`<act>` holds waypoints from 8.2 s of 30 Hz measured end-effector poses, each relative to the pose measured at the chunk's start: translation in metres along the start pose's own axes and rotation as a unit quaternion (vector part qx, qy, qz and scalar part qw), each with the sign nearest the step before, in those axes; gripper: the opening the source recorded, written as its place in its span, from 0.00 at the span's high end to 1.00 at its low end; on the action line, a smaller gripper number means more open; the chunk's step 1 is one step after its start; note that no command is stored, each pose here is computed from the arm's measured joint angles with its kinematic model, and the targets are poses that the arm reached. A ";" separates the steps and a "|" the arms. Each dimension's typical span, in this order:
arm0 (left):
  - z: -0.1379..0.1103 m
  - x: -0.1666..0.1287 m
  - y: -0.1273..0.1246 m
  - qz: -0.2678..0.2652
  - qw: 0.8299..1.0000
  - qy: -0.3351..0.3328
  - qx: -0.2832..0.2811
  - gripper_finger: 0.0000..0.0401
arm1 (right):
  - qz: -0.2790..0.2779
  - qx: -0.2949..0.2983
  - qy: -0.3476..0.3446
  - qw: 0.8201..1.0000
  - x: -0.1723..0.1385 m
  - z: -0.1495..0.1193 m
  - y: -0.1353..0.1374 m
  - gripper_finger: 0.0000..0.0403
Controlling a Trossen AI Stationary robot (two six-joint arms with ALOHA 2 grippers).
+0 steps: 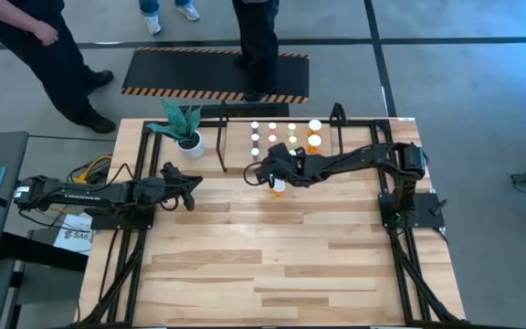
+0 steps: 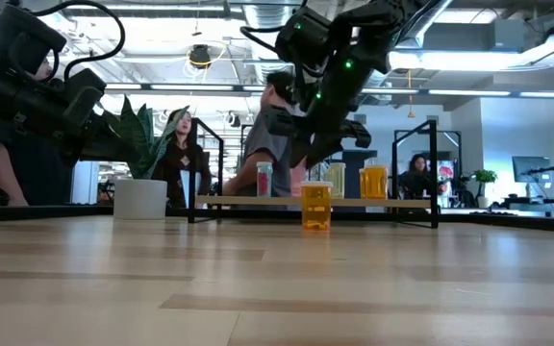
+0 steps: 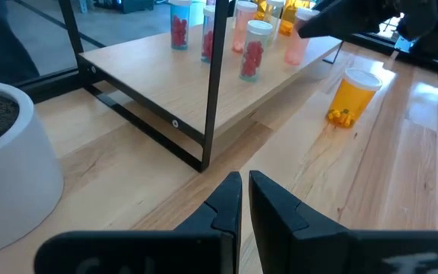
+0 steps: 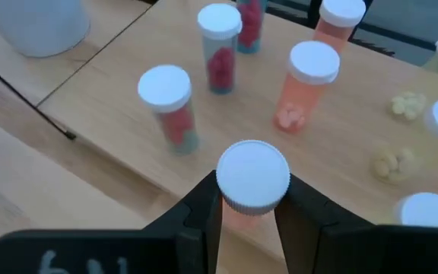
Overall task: Pick and place medicine bottles onto shelf by color
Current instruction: Put the red pill bottle on the shelf, then put the orange pill bottle on the shelf
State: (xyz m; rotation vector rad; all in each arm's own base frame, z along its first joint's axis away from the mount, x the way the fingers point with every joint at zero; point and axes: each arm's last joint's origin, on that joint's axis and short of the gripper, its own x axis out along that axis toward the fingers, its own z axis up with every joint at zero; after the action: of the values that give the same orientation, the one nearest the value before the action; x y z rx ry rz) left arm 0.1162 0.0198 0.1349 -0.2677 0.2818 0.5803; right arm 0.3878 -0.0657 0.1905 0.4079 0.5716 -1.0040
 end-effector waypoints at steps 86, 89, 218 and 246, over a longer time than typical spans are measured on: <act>0.000 0.000 0.000 0.000 1.000 0.000 0.000 0.97 | -0.003 0.052 -0.009 0.999 -0.001 0.000 0.001 0.64; 0.000 0.000 0.000 -0.001 1.000 0.000 0.000 0.97 | -0.004 0.052 -0.010 0.999 -0.001 0.000 0.001 0.64; 0.000 0.000 0.000 -0.007 1.000 0.003 0.000 0.97 | 0.043 0.105 0.268 0.957 -0.001 -0.024 0.009 0.03; 0.000 0.000 0.000 -0.008 1.000 0.003 0.000 0.97 | 0.015 0.106 0.295 0.949 0.005 -0.026 0.010 0.49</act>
State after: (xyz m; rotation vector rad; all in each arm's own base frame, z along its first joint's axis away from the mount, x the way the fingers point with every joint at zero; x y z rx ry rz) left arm 0.1165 0.0193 0.1349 -0.2712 0.2855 0.5641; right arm 0.3921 -0.0496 0.1678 0.9223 0.9934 -0.9131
